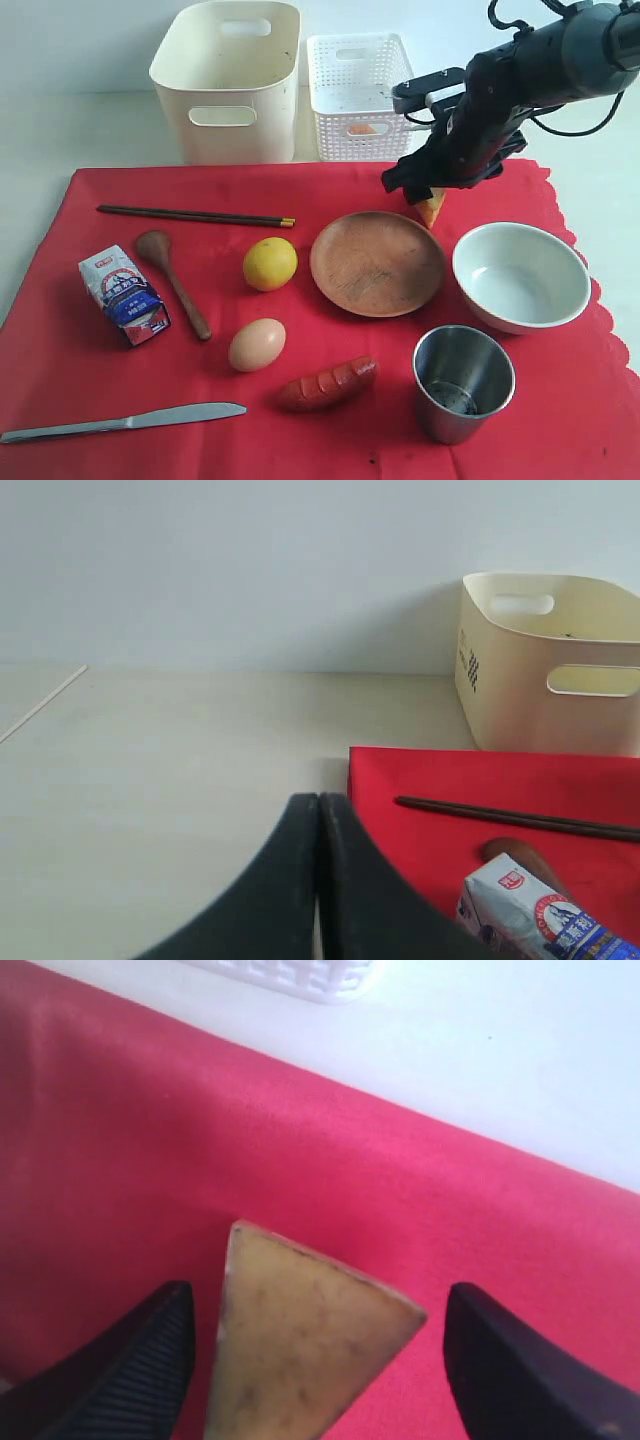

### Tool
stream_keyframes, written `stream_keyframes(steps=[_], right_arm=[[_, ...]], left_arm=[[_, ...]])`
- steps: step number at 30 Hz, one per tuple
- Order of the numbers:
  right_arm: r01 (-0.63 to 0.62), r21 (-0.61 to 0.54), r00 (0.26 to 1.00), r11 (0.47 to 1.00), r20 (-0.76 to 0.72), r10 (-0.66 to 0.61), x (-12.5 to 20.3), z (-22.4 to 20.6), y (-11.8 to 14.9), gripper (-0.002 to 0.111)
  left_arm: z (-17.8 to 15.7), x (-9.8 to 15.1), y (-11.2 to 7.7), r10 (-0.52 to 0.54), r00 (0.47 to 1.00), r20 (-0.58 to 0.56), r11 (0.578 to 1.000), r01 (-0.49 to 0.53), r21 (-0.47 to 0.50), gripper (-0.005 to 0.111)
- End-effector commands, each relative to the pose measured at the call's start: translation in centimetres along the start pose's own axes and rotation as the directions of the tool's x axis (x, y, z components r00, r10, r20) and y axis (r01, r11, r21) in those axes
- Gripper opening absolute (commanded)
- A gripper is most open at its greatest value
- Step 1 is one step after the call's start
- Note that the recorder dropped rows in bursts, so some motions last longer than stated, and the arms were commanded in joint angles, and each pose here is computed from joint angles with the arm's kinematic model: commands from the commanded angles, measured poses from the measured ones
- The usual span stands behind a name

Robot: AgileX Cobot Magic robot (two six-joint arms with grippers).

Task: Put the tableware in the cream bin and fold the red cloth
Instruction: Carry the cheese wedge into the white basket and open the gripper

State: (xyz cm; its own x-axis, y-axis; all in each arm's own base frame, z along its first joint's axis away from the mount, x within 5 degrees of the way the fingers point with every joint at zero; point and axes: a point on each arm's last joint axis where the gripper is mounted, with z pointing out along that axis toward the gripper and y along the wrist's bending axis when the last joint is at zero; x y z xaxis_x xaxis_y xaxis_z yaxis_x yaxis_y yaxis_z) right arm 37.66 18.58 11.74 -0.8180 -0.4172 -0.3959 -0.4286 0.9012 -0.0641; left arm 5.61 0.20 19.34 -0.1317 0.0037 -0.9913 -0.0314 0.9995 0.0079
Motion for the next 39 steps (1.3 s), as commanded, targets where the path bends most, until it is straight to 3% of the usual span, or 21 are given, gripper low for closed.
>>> stream_keyframes(steps=[1,11,18,31,39], right_arm=[[0.002,-0.002,1.000,1.000,0.011,-0.002,0.1,0.8,-0.1,0.063],[0.027,-0.004,0.999,1.000,0.022,-0.027,0.1,1.3,0.0,0.020],[0.024,-0.002,0.998,1.000,0.065,-0.024,-0.7,-0.5,-0.2,0.003],[-0.032,-0.015,0.972,0.999,0.234,0.035,-3.0,-6.9,-0.5,0.001],[-0.075,-0.056,0.950,0.996,0.298,0.088,-3.6,-7.2,-0.3,0.001]], left_arm=[[0.0,-0.1,0.0,-0.001,1.000,0.008,1.000,0.001,-0.002,0.000],[0.0,-0.1,0.0,-0.001,1.000,0.008,1.000,0.001,-0.002,0.000],[0.0,-0.1,0.0,-0.001,1.000,0.008,1.000,0.001,-0.002,0.000],[0.0,-0.1,0.0,-0.001,1.000,0.008,1.000,0.001,-0.002,0.000],[0.0,-0.1,0.0,-0.001,1.000,0.008,1.000,0.001,-0.002,0.000]])
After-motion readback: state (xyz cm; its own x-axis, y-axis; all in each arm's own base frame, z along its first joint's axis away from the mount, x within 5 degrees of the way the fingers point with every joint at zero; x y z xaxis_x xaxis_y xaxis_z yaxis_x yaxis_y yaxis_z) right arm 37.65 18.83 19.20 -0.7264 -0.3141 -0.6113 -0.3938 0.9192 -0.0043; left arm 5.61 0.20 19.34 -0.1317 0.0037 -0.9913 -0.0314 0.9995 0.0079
